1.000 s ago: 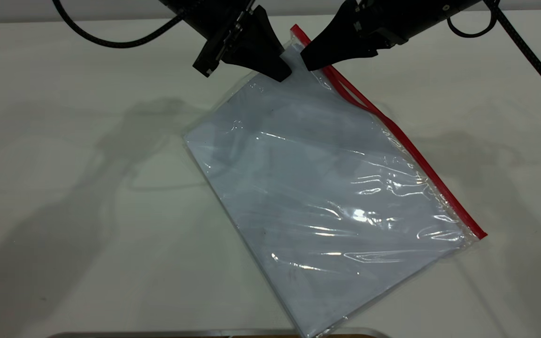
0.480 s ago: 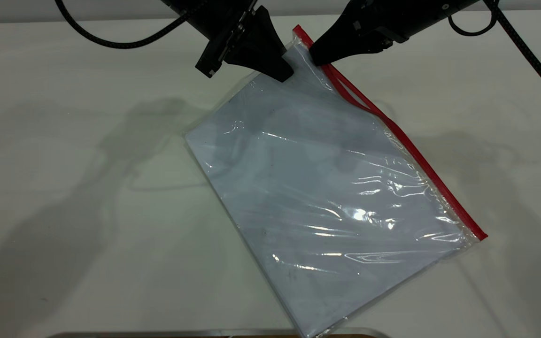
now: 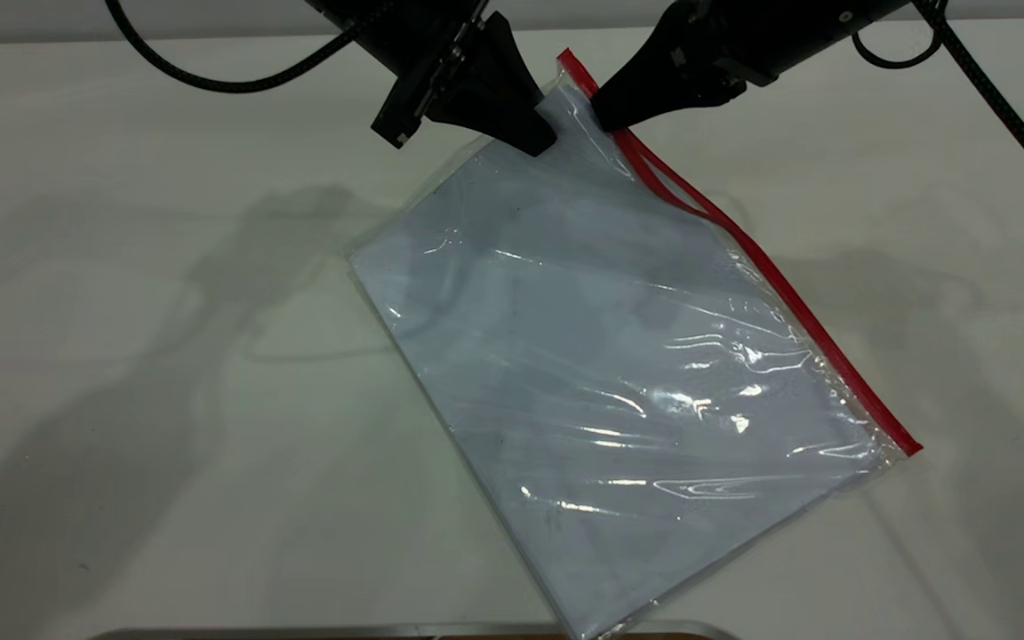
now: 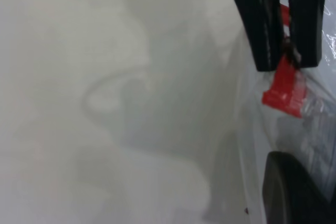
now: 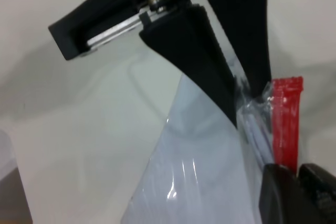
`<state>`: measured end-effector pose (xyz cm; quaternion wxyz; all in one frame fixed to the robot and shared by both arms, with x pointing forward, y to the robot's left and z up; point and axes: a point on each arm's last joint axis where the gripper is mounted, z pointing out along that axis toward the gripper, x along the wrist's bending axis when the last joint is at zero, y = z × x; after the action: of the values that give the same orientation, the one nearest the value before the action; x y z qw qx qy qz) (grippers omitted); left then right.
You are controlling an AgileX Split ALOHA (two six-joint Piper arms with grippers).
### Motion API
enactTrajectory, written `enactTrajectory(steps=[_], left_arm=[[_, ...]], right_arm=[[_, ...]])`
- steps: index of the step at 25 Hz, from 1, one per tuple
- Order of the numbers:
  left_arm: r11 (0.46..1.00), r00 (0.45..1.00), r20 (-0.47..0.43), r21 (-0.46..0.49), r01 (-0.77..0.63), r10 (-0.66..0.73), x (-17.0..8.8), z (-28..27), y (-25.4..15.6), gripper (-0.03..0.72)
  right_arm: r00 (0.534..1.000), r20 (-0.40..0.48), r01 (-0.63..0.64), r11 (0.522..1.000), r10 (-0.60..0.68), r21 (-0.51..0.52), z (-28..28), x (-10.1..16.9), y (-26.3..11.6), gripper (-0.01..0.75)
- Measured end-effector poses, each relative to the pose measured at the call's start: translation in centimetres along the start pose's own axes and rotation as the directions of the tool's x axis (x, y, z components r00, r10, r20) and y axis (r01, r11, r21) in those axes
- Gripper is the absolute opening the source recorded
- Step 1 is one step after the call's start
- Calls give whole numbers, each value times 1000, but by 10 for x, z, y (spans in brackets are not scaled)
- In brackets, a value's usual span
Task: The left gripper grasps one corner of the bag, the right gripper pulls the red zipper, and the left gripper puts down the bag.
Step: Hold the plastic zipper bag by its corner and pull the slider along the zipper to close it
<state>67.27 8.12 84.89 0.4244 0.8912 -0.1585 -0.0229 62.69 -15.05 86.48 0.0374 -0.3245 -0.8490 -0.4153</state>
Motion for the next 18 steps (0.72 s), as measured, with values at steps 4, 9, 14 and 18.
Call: enactTrajectory(steps=[4, 9, 14, 18], left_arm=[[1000, 1000, -8, -10, 6, -6, 1, 0, 1, 53], [1000, 1000, -17, -15, 11, -12, 1, 1, 1, 53], [1000, 1000, -24, -19, 18, -19, 2, -1, 0, 53], [999, 999, -33, -25, 26, -27, 3, -3, -2, 53]], right_arm=[[1000, 9, 0, 1000, 0, 26, 0, -1, -2, 35], [999, 39, -2, 998, -1, 69, 0, -3, -6, 35], [997, 78, -5, 994, -3, 109, -1, -7, -9, 35], [994, 111, -6, 991, -9, 136, -1, -10, -12, 35]])
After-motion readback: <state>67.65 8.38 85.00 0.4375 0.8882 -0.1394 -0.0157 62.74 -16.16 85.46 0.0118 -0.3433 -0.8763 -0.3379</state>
